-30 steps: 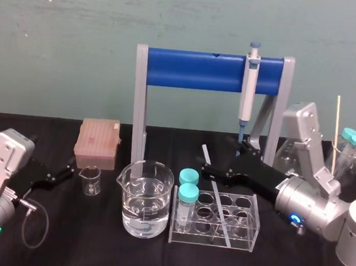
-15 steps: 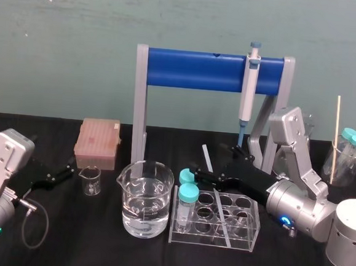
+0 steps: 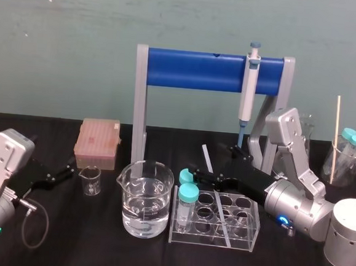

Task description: Pick up the stirring rod with one hand, then place it down.

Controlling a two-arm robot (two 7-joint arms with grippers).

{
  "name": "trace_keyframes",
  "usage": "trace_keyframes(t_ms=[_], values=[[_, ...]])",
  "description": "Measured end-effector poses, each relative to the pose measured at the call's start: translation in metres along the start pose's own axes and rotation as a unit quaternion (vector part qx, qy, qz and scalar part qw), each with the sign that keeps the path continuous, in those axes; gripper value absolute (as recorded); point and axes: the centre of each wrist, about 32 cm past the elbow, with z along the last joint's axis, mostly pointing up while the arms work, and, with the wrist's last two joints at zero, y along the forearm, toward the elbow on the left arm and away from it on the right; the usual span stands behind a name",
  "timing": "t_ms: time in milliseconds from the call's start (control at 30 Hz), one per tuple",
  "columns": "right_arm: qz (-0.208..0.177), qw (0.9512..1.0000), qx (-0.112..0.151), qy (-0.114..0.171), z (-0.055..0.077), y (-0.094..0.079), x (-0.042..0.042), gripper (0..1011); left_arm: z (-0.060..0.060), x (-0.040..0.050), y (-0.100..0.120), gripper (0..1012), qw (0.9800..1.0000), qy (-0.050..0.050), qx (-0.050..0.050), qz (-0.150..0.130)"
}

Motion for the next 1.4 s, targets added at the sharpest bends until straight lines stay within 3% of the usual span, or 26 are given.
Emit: trace_keyframes(t_ms=[267, 1133, 1400], values=[[0.000, 1.0000, 0.000, 0.001, 0.0001, -0.0002, 0.0002, 898, 0.0000, 0.0000, 0.0000, 1000, 1.0000, 0.000, 0.000, 0.000], [0.000, 1.0000, 0.002, 0.002, 0.0003, -0.0005, 0.0002, 91, 0.0000, 0.0000, 0.0000, 1000, 1.0000, 0.000, 0.000, 0.000], [0.000, 1.0000, 0.002, 0.003, 0.0003, -0.0005, 0.0002, 74, 0.0000, 0.0000, 0.0000, 1000, 1.0000, 0.000, 0.000, 0.000]])
